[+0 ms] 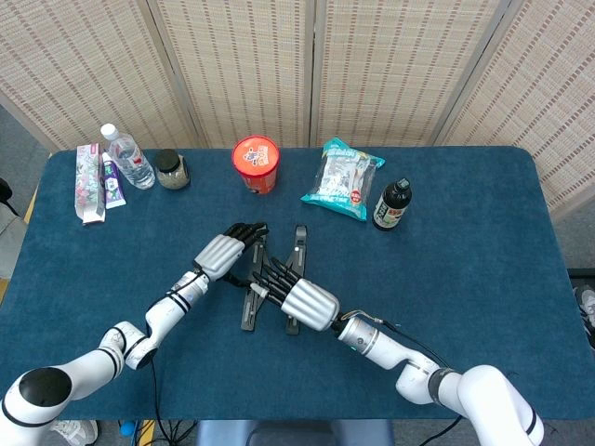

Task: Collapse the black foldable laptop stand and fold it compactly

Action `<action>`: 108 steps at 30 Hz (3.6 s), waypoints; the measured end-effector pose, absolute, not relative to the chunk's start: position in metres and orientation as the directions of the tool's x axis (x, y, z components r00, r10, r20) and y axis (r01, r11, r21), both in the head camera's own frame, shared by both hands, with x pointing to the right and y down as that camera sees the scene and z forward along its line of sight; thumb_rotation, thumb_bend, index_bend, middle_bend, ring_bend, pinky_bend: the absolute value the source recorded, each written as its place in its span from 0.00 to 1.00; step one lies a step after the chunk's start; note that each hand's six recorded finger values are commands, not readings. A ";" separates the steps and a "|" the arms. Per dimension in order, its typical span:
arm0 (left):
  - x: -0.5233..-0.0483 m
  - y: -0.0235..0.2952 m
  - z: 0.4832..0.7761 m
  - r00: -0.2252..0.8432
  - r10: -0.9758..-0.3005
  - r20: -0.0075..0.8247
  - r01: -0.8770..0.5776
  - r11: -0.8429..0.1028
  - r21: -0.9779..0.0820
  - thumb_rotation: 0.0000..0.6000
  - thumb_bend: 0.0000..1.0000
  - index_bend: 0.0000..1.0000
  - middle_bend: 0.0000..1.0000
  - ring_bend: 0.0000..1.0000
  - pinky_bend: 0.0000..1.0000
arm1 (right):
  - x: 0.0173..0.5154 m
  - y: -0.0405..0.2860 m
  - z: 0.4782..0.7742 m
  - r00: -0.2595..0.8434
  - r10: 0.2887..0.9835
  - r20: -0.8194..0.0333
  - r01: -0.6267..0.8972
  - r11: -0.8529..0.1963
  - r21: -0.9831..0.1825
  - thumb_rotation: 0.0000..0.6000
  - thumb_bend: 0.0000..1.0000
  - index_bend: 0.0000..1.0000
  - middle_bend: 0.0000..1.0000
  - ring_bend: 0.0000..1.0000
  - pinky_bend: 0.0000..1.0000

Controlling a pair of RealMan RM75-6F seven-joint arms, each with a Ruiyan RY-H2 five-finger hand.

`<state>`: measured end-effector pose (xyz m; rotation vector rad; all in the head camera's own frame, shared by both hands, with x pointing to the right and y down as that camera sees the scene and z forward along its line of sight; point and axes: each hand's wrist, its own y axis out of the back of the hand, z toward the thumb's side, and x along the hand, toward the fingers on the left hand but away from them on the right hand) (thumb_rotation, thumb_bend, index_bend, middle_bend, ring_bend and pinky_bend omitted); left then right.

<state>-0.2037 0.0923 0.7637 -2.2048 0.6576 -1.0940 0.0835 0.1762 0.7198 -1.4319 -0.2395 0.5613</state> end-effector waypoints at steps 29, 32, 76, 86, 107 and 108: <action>-0.324 0.081 0.695 0.349 -0.792 0.501 -0.234 -0.591 -0.772 1.00 0.12 0.00 0.00 0.00 0.01 | 0.060 0.128 0.671 0.845 0.156 -0.512 -0.474 -0.227 -0.851 1.00 0.00 0.00 0.00 0.00 0.00; -0.328 0.080 0.695 0.337 -0.798 0.500 -0.249 -0.587 -0.770 1.00 0.12 0.00 0.00 0.00 0.01 | 0.054 0.132 0.679 0.840 0.123 -0.528 -0.497 -0.216 -0.841 1.00 0.00 0.00 0.00 0.00 0.00; -0.363 0.080 0.706 0.267 -0.815 0.514 -0.322 -0.578 -0.750 1.00 0.12 0.00 0.00 0.00 0.01 | 0.004 0.140 0.732 0.777 -0.073 -0.626 -0.615 -0.301 -0.729 1.00 0.00 0.00 0.00 0.00 0.00; -0.367 0.081 0.707 0.265 -0.816 0.513 -0.325 -0.577 -0.749 1.00 0.12 0.00 0.00 0.00 0.01 | -0.005 0.136 0.732 0.789 -0.064 -0.611 -0.598 -0.310 -0.739 1.00 0.00 0.00 0.03 0.00 0.00; -0.365 0.084 0.710 0.273 -0.815 0.512 -0.326 -0.579 -0.747 1.00 0.12 0.00 0.00 0.00 0.01 | -0.010 0.129 0.734 0.813 -0.047 -0.580 -0.557 -0.349 -0.753 1.00 0.07 0.00 0.29 0.00 0.00; -0.365 0.084 0.710 0.273 -0.815 0.512 -0.326 -0.579 -0.747 1.00 0.12 0.00 0.00 0.00 0.01 | -0.010 0.129 0.733 0.815 -0.046 -0.578 -0.554 -0.352 -0.754 1.00 0.08 0.00 0.30 0.00 0.00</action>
